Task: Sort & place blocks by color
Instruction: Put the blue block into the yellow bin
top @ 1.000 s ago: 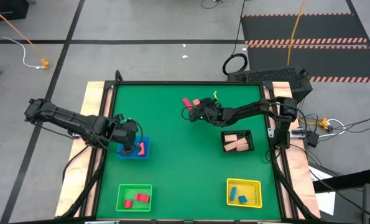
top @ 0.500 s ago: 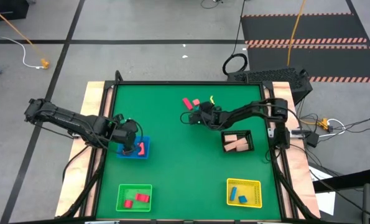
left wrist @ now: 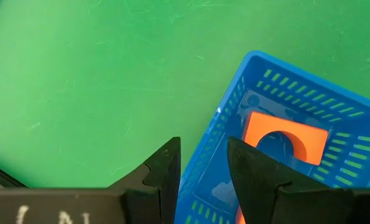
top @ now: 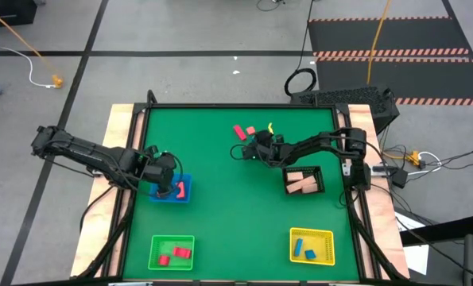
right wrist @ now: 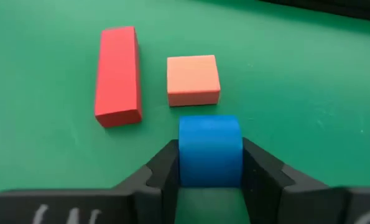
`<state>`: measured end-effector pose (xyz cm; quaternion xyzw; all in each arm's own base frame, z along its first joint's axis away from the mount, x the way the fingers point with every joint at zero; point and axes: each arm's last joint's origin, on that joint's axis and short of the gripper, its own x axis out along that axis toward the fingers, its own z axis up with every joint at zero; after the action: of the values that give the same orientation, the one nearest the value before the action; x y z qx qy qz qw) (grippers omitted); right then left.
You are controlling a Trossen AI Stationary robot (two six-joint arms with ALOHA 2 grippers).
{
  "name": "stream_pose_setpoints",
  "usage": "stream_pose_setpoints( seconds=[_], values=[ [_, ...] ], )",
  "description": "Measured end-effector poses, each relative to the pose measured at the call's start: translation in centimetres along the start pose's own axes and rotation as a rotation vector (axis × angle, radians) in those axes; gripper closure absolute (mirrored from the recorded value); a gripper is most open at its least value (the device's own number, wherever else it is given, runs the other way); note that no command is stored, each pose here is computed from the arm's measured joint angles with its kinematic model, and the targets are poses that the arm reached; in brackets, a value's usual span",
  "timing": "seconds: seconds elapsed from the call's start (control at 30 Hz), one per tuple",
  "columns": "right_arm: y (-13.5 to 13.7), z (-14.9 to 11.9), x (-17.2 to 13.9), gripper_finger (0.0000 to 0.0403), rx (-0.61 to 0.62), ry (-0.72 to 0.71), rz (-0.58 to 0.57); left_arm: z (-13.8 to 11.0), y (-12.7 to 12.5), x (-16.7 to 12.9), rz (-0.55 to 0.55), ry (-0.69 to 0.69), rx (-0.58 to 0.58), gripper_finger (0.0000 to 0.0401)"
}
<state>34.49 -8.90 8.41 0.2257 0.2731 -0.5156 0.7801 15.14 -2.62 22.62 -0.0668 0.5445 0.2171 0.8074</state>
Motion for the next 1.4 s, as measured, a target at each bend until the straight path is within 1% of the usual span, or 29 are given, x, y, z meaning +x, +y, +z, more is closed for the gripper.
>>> stream_pose_setpoints(
  seconds=[0.1,0.2,0.3,0.37,0.47,0.57,0.63,0.7,0.8,0.93,1.13,1.23,1.4],
  values=[
    [0.0,0.0,0.0,0.0289,-0.021,0.006,0.009,0.0,0.0,0.0,0.000,0.000,-0.001,0.0270],
    [0.1,0.6,-0.7,0.0289,-0.025,0.017,0.035,0.0,0.0,0.0,0.000,0.000,-0.003,0.0270],
    [0.2,1.8,-2.2,0.0289,-0.030,0.055,0.122,0.0,0.0,0.0,0.000,0.000,-0.007,0.0269],
    [0.5,2.8,-3.5,0.0289,-0.030,0.077,0.212,0.0,0.0,0.0,0.000,-0.001,-0.007,0.0270],
    [1.0,4.2,-5.7,0.0289,-0.056,0.130,0.397,0.0,0.0,0.0,0.004,-0.003,-0.011,0.0270],
    [1.5,4.6,-8.1,0.0289,-0.108,0.241,0.602,0.1,0.0,0.0,0.015,-0.012,-0.022,0.0269],
    [1.8,4.7,-10.2,0.0289,-0.103,0.329,0.726,0.1,0.1,0.0,0.026,-0.021,-0.031,0.0270],
    [1.8,4.5,-12.4,0.0288,-0.090,0.422,0.797,0.1,0.1,0.0,0.037,-0.029,-0.041,0.0269],
    [1.6,3.9,-15.7,0.0286,-0.075,0.546,0.857,0.2,0.1,0.0,0.052,-0.043,-0.052,0.0270],
    [1.1,2.3,-20.2,0.0286,-0.079,0.684,0.866,0.2,0.2,0.0,0.076,-0.064,-0.059,0.0270],
    [-0.1,-1.7,-25.8,0.0286,-0.158,0.945,0.812,0.4,0.2,0.0,0.097,-0.098,-0.070,0.0269],
    [-0.6,-3.4,-27.8,0.0285,-0.130,1.036,0.755,0.6,0.1,-0.1,0.094,-0.126,-0.075,0.0270],
    [-0.9,-5.3,-30.0,0.0285,-0.060,1.132,0.681,1.3,-0.3,-0.1,0.054,-0.187,-0.063,0.0270]
  ],
)
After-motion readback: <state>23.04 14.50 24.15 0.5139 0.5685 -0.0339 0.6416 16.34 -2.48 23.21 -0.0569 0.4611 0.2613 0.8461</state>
